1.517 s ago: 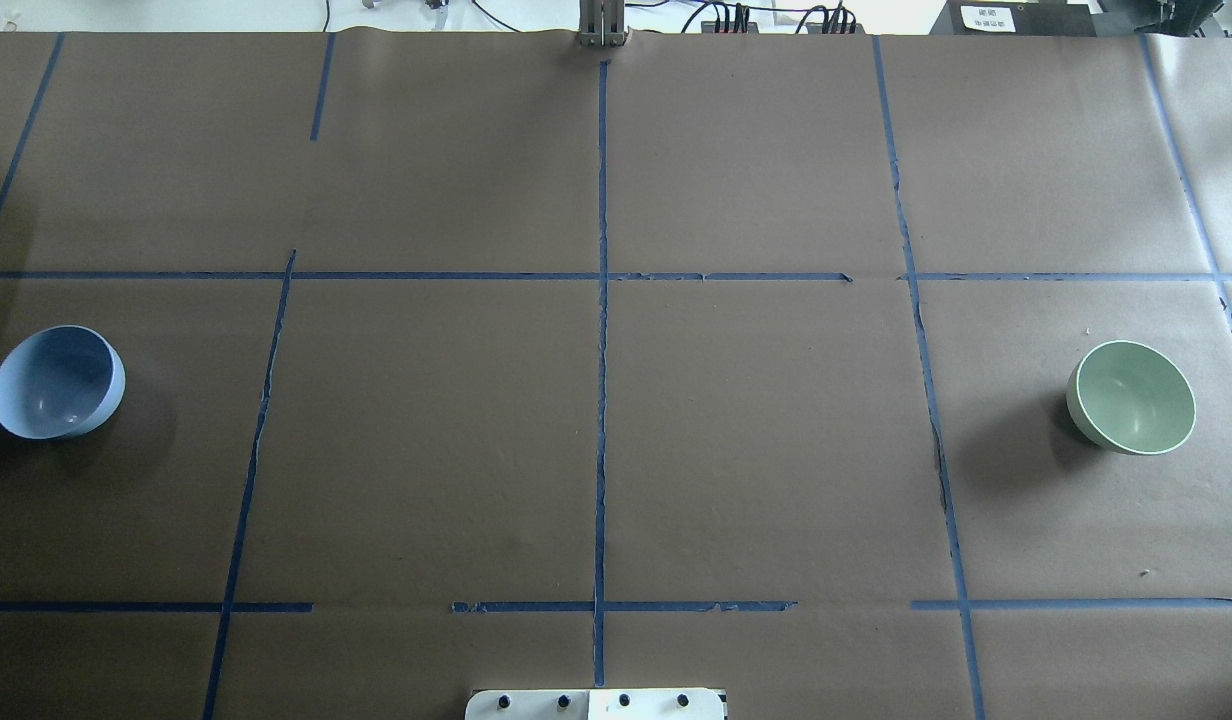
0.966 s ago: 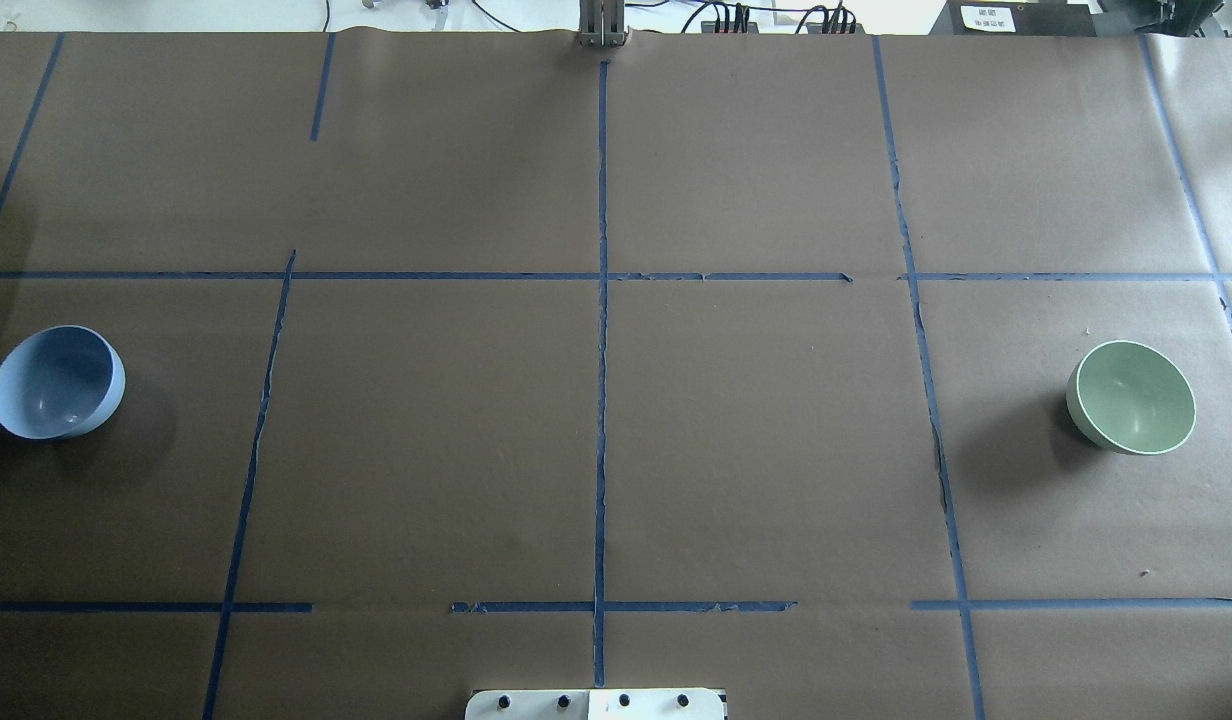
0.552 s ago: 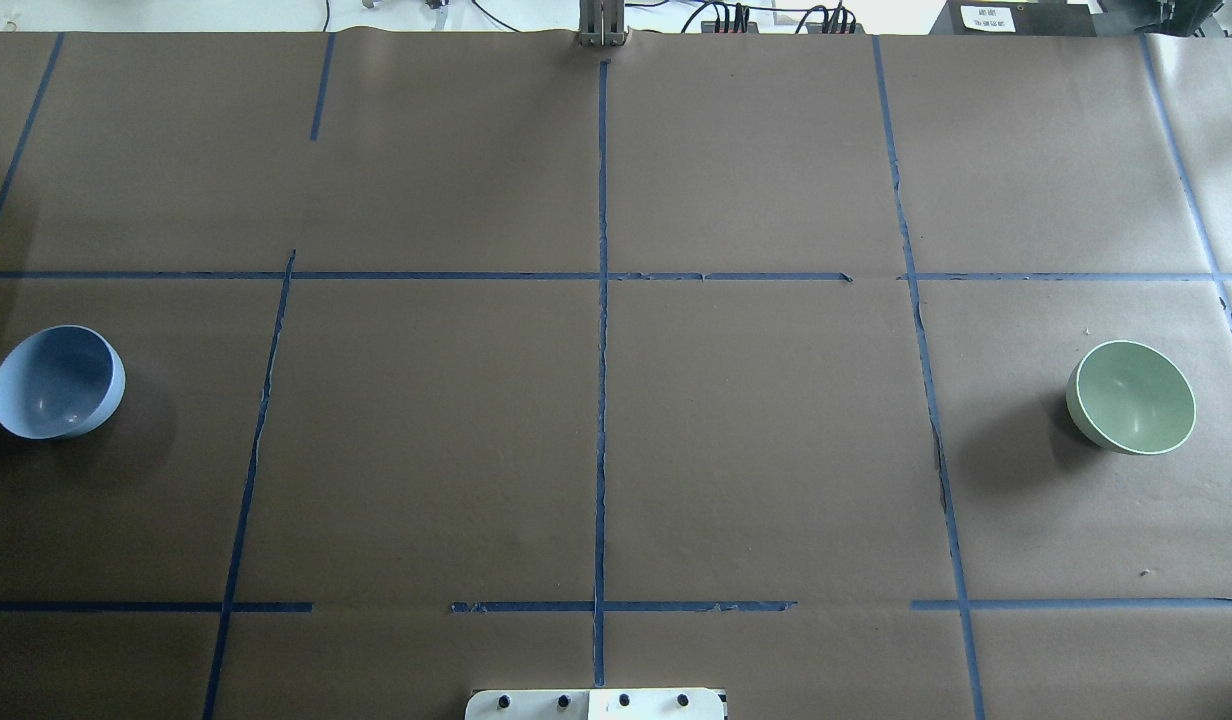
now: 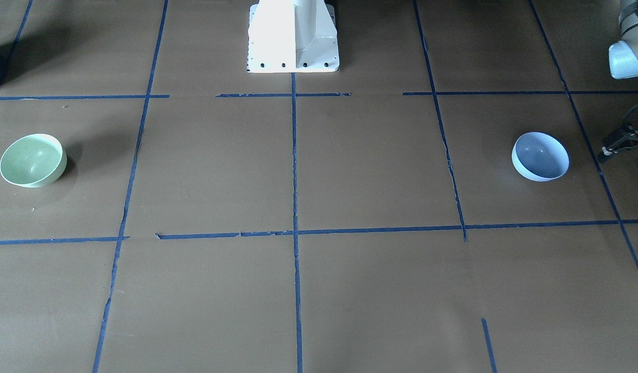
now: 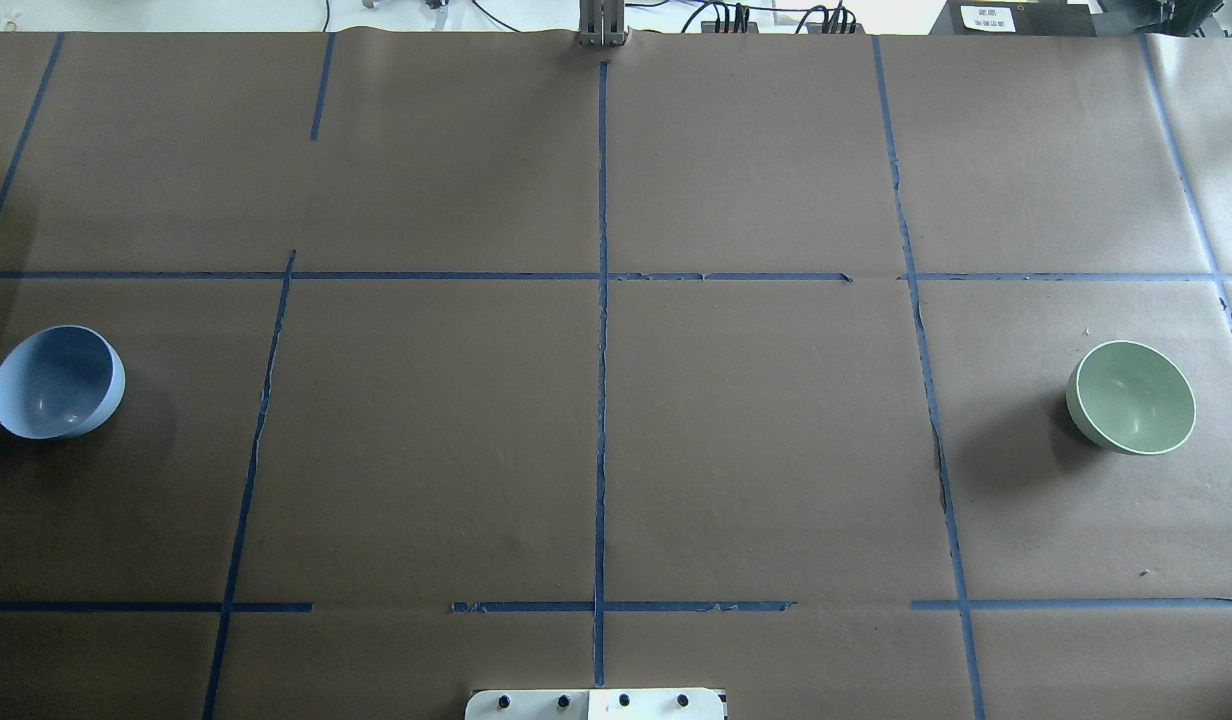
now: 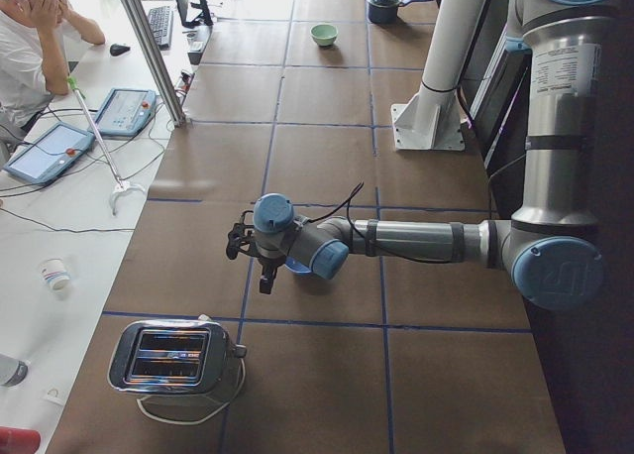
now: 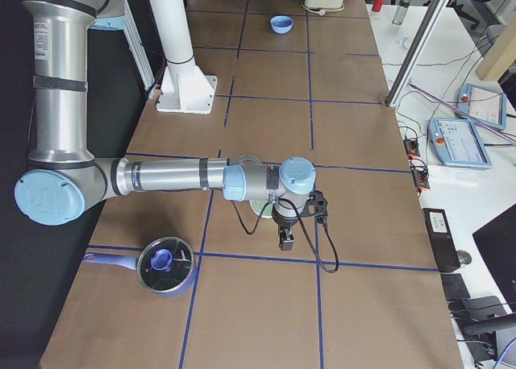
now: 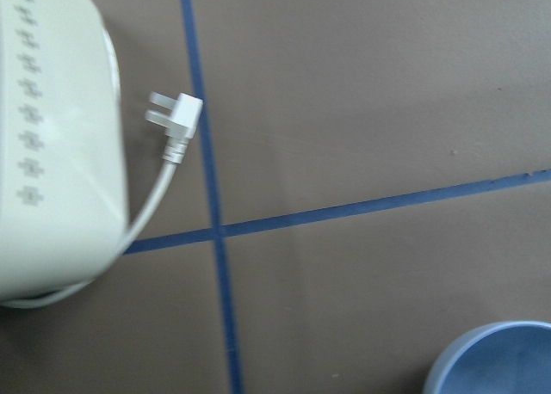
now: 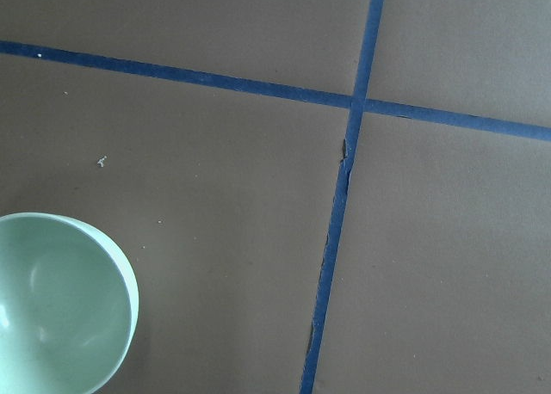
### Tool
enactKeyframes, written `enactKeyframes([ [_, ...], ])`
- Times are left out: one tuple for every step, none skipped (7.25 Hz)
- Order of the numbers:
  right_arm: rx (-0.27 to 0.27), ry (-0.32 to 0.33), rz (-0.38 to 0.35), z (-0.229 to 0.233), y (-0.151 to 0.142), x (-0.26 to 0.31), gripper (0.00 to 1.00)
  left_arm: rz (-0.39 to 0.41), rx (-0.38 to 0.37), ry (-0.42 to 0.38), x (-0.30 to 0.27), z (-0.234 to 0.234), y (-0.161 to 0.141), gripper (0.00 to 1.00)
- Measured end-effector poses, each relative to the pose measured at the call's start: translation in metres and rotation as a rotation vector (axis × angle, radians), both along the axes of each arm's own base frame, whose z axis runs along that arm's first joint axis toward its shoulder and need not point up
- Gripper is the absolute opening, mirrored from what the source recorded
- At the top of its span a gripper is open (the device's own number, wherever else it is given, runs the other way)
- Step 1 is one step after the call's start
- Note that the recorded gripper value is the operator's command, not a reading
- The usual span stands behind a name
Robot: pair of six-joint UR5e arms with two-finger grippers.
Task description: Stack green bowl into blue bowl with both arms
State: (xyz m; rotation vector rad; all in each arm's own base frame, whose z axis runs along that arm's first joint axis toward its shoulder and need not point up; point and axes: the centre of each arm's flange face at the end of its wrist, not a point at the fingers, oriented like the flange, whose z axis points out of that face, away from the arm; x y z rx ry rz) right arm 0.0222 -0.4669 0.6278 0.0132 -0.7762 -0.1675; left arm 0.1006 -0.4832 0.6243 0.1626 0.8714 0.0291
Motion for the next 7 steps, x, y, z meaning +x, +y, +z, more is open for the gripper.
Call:
enactKeyframes([
  [0.000, 0.000, 0.000, 0.000, 0.000, 0.000, 1.00, -0.002, -0.028, -0.018, 0.036, 0.006, 0.014, 0.99],
  [0.000, -0.001, 0.000, 0.000, 0.000, 0.000, 1.00, -0.001, -0.048, -0.037, 0.060, 0.012, 0.023, 0.55],
  [0.002, -0.001, -0.001, -0.001, 0.000, 0.000, 1.00, 0.002, -0.063, -0.048, 0.072, 0.018, 0.029, 0.13],
  [0.002, -0.001, 0.000, -0.001, 0.000, 0.000, 1.00, -0.002, -0.078, -0.049, 0.077, 0.020, 0.031, 0.04],
  [0.002, 0.000, 0.000, -0.001, 0.000, 0.000, 1.00, -0.009, -0.089, -0.046, 0.079, 0.020, 0.032, 0.00],
  [0.003, -0.001, 0.000, -0.001, 0.000, 0.000, 1.00, -0.012, -0.093, -0.041, 0.080, 0.018, 0.032, 0.00],
  [0.003, -0.001, 0.000, -0.002, 0.000, 0.000, 1.00, -0.011, -0.089, -0.031, 0.081, 0.009, 0.030, 0.00],
])
